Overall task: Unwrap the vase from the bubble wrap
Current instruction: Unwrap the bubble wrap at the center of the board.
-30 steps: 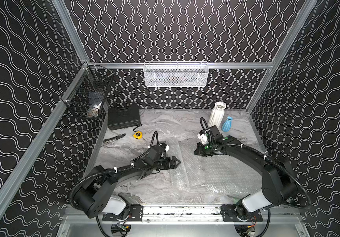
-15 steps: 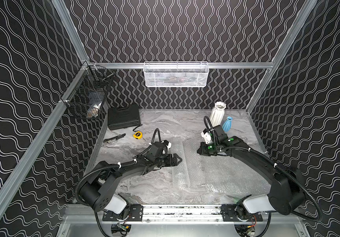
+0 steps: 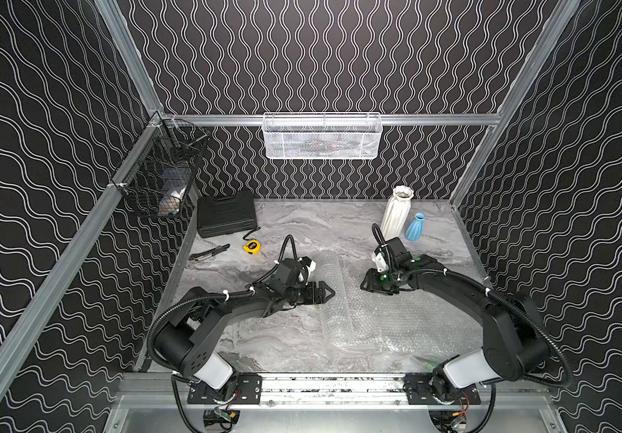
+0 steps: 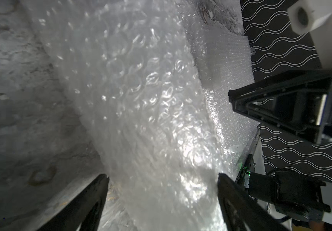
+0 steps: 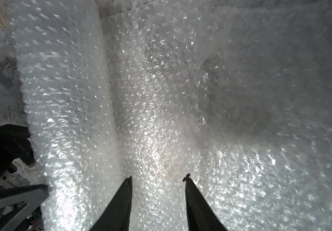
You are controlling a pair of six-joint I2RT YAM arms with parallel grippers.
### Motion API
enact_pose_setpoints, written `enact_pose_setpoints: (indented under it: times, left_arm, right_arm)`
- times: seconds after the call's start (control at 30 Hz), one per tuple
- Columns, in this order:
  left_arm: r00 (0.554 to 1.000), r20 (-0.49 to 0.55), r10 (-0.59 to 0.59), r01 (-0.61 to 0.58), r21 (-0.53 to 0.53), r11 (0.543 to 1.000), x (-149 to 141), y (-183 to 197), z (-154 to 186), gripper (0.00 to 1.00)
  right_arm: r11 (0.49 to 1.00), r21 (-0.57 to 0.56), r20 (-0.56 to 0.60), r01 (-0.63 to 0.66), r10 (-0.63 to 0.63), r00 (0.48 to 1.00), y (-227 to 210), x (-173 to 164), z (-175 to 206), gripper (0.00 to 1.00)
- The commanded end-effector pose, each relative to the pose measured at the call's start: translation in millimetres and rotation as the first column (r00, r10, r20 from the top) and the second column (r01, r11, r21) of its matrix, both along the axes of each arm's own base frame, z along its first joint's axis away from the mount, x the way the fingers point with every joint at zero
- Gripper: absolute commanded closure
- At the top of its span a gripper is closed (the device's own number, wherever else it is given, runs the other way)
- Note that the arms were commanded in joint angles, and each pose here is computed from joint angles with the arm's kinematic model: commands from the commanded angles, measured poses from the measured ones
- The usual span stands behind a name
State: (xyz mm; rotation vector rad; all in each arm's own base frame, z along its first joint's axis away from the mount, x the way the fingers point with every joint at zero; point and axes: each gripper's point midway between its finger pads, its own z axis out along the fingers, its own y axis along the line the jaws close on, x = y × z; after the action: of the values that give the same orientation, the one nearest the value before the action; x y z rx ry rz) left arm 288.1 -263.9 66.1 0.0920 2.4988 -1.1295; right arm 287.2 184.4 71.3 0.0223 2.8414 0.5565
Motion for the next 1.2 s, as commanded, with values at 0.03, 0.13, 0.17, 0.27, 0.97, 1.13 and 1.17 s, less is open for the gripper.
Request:
enact_pose_setpoints:
  times: [0.03, 0.13, 0.17, 0.27, 0.97, 1.13, 1.17]
  left_arm:
    - [0.999, -0.035, -0.009, 0.01, 0.037, 0.999, -5, 4, -11, 0.14]
    - [0.999, -0.037, 0.006, -0.003, 0.076, 0.997, -5, 10, -14, 0.16]
    - [0.999, -0.037, 0.01, -0.007, 0.088, 0.996, -5, 11, -15, 0.16]
    - [0.999, -0.035, 0.01, -0.006, 0.101, 0.995, -6, 14, -15, 0.17]
    - [0.999, -0.044, 0.022, -0.016, 0.121, 0.992, -9, 18, -21, 0.19]
    - [0.999, -0.039, 0.025, -0.02, 0.128, 0.992, -9, 20, -20, 0.19]
    - [0.999, -0.04, 0.025, -0.02, 0.129, 0.991, -10, 20, -20, 0.19]
  right_arm:
    - [0.998, -0.019, -0.001, 0.057, -0.057, 0.998, -12, 9, -10, 0.56]
    - [0.997, -0.037, -0.025, 0.071, -0.072, 0.997, -16, 9, -20, 0.56]
    - [0.996, -0.046, -0.029, 0.076, -0.078, 0.997, -18, 9, -22, 0.56]
    - [0.996, -0.052, -0.038, 0.077, -0.079, 0.996, -18, 9, -29, 0.56]
    - [0.997, 0.069, -0.118, -0.015, 0.023, 0.993, 8, -1, -40, 0.65]
    - [0.992, 0.123, -0.133, -0.035, 0.051, 0.99, 17, -3, -41, 0.69]
    - [0.991, 0.132, -0.133, -0.038, 0.055, 0.99, 19, -3, -40, 0.71]
